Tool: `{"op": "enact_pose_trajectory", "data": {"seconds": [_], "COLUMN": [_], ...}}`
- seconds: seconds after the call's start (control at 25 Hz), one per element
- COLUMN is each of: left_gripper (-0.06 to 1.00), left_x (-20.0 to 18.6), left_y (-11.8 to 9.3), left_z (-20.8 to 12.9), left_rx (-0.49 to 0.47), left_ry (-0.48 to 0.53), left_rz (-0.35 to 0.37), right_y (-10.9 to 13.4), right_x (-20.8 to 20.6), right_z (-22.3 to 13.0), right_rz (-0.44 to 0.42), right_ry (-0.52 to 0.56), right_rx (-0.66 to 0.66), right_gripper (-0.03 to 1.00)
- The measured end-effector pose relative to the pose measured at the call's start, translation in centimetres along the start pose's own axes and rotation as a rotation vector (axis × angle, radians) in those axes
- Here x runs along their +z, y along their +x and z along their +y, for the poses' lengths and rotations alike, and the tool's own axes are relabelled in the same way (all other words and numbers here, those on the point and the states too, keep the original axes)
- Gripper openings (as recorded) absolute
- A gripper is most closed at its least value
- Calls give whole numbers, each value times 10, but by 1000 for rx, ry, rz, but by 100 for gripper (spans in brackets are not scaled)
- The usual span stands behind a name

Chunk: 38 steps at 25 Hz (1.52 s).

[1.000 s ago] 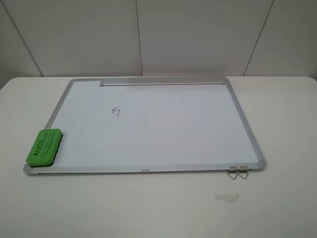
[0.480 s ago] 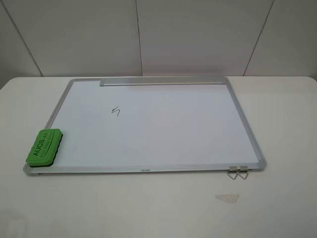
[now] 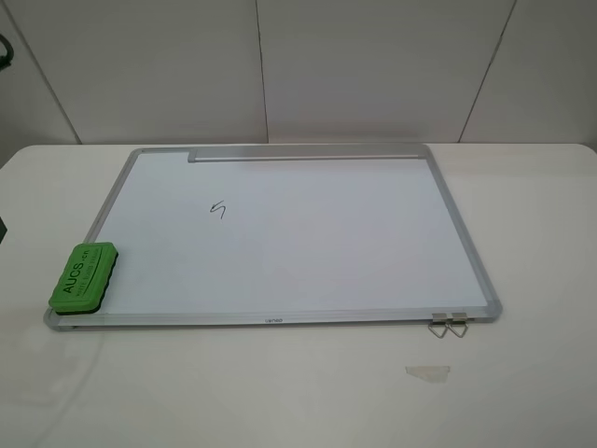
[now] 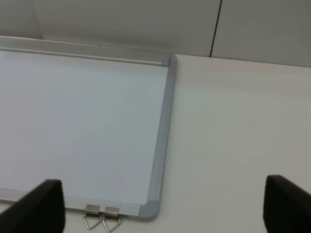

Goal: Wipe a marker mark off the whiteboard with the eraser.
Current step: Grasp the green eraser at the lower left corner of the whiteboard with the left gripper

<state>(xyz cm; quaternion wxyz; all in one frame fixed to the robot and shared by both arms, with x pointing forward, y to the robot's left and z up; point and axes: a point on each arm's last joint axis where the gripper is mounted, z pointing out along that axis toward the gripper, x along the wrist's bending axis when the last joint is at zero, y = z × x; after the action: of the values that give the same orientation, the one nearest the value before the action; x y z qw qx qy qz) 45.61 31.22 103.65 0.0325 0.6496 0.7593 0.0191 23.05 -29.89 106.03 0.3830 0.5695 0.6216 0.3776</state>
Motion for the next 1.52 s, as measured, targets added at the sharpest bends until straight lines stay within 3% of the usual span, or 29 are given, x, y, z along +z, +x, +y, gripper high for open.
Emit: {"op": "enact_pose_trajectory", "data": {"seconds": [0.28, 0.8, 1.52], "left_gripper": [74, 74, 74], "left_x": [34, 97, 160], "left_y": [-8, -38, -35], "left_z": [26, 54, 61], "left_rx": [-10, 56, -8], "left_ry": [23, 34, 155], "left_rz": [-60, -61, 5], "right_y": [0, 0, 0], "right_x": [0, 0, 0], "right_z": [0, 0, 0], "right_rz": [0, 0, 0], "right_ry": [0, 0, 0], "right_rx": [0, 0, 0], "right_gripper": [81, 81, 81]}}
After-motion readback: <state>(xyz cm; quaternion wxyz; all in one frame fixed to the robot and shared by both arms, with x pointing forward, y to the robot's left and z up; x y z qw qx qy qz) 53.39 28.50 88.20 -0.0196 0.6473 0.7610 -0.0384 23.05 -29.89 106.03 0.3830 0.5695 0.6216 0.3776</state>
